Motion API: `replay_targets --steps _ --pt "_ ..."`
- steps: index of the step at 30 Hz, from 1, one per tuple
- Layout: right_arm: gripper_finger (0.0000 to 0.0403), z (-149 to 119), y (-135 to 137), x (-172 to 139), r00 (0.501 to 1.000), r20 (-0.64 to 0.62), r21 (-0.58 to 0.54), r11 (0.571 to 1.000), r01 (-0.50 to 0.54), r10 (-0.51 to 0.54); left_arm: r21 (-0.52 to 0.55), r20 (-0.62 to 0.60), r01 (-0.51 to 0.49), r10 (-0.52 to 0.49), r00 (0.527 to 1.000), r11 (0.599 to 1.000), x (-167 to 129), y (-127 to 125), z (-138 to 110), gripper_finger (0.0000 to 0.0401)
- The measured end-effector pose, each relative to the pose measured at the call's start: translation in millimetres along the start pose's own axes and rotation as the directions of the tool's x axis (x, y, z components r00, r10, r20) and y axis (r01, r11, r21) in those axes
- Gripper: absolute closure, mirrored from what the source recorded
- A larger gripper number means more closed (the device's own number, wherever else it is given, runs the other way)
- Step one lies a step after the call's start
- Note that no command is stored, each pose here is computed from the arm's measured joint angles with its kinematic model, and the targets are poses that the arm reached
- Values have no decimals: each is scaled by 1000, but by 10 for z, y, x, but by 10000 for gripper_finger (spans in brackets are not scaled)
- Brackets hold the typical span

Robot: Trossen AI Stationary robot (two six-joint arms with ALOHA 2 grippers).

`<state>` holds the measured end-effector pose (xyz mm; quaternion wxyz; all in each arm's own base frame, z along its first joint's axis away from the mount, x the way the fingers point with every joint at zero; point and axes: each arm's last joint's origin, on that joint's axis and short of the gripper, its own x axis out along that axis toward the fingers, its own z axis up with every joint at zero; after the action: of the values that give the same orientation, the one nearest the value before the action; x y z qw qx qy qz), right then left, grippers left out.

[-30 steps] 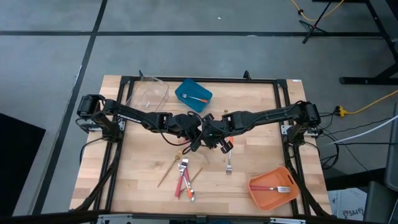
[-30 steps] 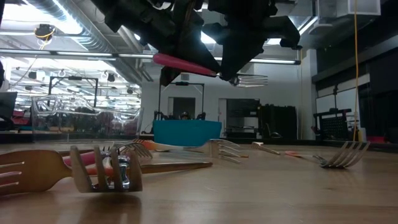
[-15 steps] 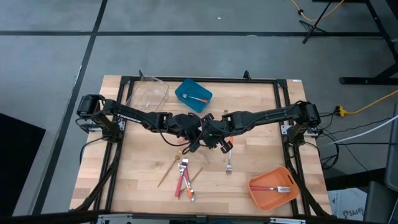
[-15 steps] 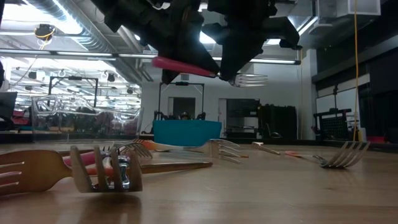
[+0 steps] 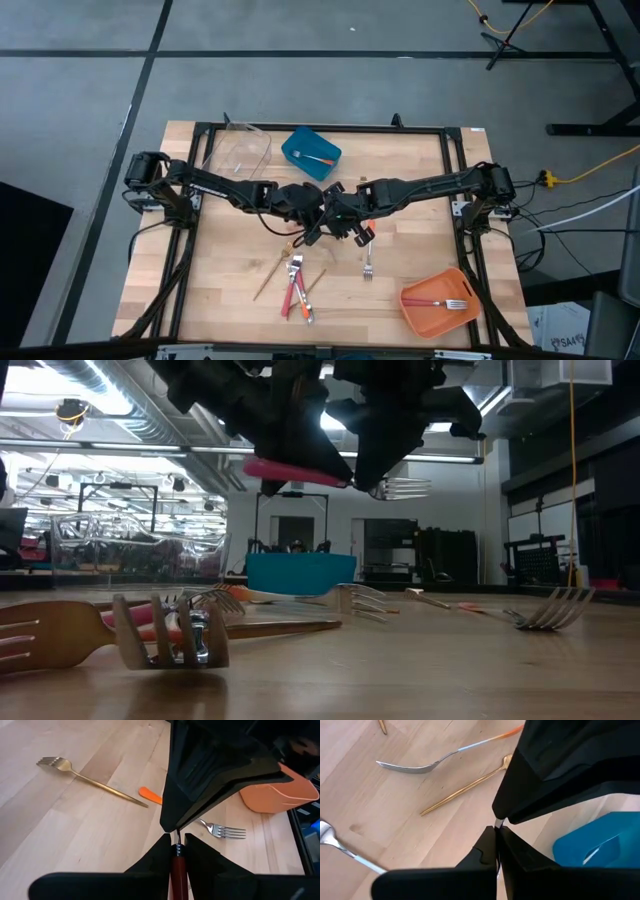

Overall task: Sort silverware by color (type)
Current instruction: Put the pink fork into the orange bin

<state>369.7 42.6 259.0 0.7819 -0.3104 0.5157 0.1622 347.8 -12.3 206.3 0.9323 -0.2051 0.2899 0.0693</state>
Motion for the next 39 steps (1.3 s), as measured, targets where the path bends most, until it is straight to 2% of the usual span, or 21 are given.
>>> replay_targets --steps 7,13,28,33,36,39 --pt "403 -8 40 207 997 -40 33 998 -60 61 2 -29 -19 19 999 1000 167 43 -121 358" --pt "403 -37 75 320 997 -56 31 998 -56 57 6 -49 -52 52 997 999 210 96 -217 358" --pt "403 -139 127 565 1000 0 60 998 -31 31 67 -98 -123 130 987 990 211 82 -339 358" --pt "403 -165 158 592 998 -3 58 997 -56 56 87 -125 -133 143 982 987 355 62 -480 358" --pt "403 -188 191 596 994 -7 58 992 -108 109 109 -200 -167 187 962 980 459 117 -670 358" --pt "403 -177 197 602 992 12 59 990 -126 126 113 -205 -170 190 960 979 529 122 -719 358"
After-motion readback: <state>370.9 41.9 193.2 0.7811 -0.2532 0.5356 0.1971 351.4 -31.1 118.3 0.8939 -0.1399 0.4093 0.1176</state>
